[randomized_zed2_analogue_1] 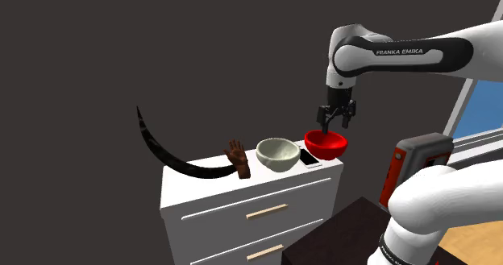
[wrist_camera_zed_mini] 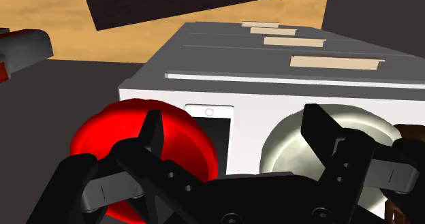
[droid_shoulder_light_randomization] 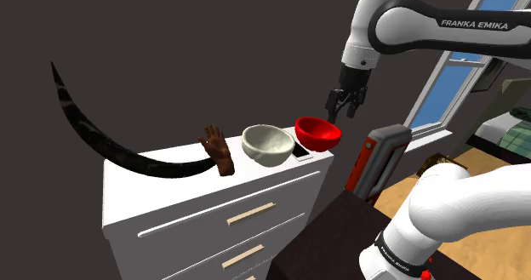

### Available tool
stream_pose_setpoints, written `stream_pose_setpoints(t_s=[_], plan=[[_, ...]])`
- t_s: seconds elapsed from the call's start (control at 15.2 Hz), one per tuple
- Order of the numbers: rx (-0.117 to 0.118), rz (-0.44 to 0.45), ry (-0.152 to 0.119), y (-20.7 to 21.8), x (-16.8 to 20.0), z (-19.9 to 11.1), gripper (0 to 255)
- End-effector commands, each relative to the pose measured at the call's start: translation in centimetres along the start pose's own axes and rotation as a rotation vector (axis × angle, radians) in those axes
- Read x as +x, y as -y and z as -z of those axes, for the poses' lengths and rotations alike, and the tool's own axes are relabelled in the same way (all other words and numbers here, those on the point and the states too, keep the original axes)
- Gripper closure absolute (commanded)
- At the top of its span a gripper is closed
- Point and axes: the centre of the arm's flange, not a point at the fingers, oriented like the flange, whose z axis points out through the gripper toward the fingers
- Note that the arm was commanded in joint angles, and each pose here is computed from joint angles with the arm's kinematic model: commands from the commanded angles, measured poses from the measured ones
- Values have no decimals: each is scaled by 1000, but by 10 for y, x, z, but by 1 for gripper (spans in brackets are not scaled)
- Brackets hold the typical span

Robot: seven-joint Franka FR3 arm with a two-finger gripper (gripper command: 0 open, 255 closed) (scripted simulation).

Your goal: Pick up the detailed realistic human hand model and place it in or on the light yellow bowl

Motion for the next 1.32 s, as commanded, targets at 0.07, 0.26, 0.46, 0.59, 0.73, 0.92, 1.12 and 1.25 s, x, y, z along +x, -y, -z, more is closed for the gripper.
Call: stream_pose_setpoints(t_s=[0.07, 0.26, 0.46, 0.59, 0.73, 0.92, 1.12, 1.25], plan=[[-8, 8, -1, 12, 8, 0, 0], [-34, 31, -4, 47, 31, -2, 0], [-59, 54, -7, 83, 53, -5, 0], [-76, 70, -9, 108, 68, -7, 0], [-93, 85, -11, 132, 82, -10, 0], [-118, 108, -13, 169, 102, -15, 0], [-143, 131, -16, 206, 122, -20, 0], [-160, 147, -18, 231, 135, -24, 0]])
